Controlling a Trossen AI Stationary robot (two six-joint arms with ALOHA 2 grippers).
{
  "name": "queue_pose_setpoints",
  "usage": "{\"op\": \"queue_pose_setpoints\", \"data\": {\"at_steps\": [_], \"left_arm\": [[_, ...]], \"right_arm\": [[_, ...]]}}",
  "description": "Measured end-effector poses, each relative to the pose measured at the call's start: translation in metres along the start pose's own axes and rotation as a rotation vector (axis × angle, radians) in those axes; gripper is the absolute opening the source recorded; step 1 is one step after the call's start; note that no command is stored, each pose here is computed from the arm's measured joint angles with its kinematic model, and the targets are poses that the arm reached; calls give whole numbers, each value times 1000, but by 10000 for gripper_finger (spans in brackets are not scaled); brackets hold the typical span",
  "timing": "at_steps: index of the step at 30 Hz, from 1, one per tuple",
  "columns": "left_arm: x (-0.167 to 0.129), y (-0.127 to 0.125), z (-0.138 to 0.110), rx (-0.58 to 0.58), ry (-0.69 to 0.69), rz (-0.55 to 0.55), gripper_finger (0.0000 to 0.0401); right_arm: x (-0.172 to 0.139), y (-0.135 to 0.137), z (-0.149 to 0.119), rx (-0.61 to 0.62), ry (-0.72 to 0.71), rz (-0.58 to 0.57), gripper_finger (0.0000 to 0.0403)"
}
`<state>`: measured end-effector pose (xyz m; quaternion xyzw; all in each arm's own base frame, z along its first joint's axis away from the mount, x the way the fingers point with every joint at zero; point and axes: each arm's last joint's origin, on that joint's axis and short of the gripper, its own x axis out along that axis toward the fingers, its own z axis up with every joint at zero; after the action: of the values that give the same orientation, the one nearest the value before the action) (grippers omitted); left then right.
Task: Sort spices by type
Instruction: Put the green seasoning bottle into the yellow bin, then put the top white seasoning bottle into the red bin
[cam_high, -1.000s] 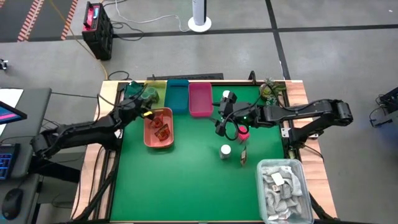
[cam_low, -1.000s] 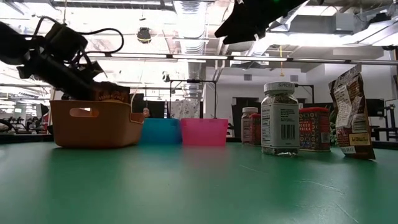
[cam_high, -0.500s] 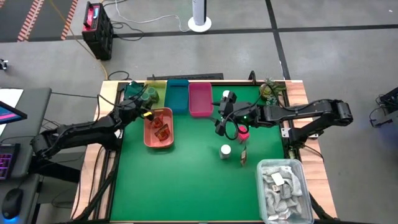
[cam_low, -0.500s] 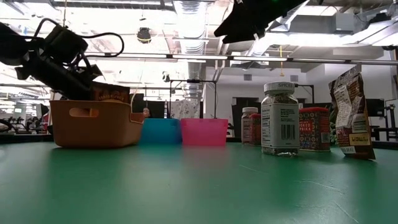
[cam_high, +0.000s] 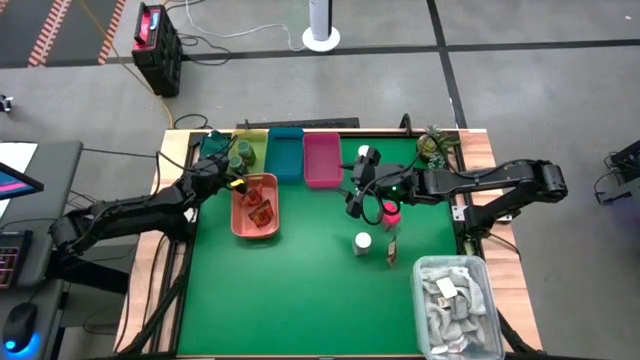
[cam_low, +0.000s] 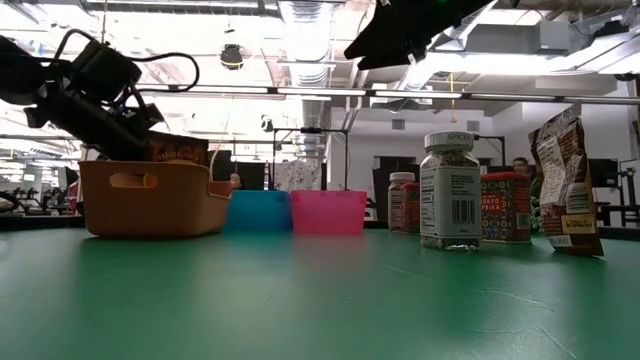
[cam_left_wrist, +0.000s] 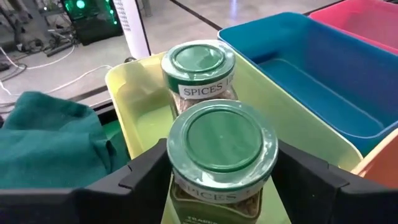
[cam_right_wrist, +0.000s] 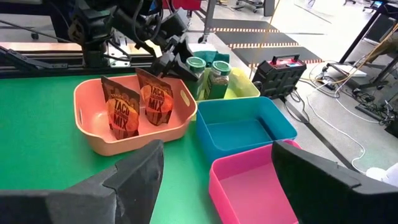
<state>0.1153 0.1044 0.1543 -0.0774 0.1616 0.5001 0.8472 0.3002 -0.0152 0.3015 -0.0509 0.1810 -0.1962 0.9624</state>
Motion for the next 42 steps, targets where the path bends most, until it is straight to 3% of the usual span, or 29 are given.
{"op": "queue_pose_setpoints", "data": {"at_steps": [19,23,28,36,42], "left_arm": [[-7,-9,67,150,-63,-35,251],[-18,-20,83,177,-112,-231,251],[-31,-39,95,92,-157,-533,251],[-32,-60,95,50,-134,-633,251],[-38,-64,109,5,-281,-665,251]], "right_arm": [[-1,0,-7,-28,67,3,329],[-8,-3,-5,-21,72,3,329],[-17,-15,-5,36,112,-29,329],[12,-69,-34,145,276,-229,329],[31,-104,-53,175,365,-280,329]]}}
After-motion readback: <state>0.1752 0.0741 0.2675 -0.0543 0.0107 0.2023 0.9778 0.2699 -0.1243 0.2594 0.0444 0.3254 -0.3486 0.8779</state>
